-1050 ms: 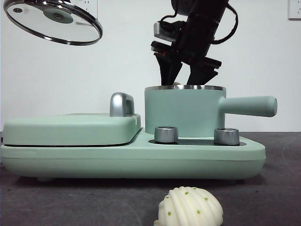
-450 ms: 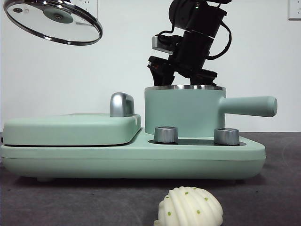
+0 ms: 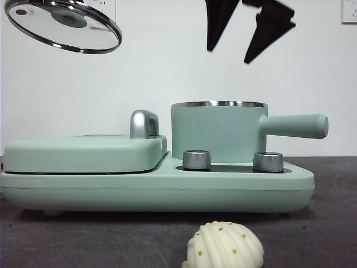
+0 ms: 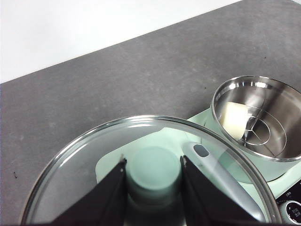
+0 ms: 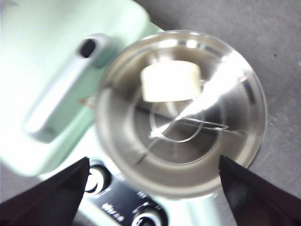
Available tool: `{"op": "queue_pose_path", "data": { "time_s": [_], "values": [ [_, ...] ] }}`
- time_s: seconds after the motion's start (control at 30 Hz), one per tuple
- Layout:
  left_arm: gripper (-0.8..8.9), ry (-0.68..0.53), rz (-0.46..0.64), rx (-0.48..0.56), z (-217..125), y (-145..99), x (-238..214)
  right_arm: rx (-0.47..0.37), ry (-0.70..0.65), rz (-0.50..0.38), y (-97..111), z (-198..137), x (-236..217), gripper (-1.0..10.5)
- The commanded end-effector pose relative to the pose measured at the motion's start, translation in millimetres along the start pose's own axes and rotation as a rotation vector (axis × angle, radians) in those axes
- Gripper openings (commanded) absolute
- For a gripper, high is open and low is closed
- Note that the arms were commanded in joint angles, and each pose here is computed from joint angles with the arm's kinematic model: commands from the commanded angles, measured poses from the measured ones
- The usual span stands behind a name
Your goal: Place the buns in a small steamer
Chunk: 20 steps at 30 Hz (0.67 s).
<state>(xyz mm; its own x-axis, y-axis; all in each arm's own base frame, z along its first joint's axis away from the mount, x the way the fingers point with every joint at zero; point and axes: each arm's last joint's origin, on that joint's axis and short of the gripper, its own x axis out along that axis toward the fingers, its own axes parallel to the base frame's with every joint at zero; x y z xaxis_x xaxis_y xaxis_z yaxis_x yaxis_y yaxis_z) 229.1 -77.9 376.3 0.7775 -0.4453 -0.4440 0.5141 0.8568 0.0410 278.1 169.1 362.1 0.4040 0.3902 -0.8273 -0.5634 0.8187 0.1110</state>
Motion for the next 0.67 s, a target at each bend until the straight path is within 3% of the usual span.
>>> {"op": "queue_pose_path", "data": {
  "time_s": [0.03,0.27,0.57,0.67],
  "values": [
    [0.10,-0.046,-0.001,0.013,7.7,-0.4,-3.7,-0.036,0.014,0.031,17.5,-12.0,0.0,4.4],
    [0.10,-0.042,-0.001,0.012,7.3,-0.3,-3.7,-0.234,-0.021,0.134,61.8,-78.1,20.3,4.4],
    [0.10,-0.038,-0.002,0.011,6.9,-0.4,-3.7,-0.512,-0.008,0.216,80.2,-144.1,51.1,4.4],
    [0.10,-0.037,-0.003,0.011,6.8,-0.6,-3.6,-0.541,0.039,0.252,81.5,-159.7,62.5,4.4]
  ]
}}
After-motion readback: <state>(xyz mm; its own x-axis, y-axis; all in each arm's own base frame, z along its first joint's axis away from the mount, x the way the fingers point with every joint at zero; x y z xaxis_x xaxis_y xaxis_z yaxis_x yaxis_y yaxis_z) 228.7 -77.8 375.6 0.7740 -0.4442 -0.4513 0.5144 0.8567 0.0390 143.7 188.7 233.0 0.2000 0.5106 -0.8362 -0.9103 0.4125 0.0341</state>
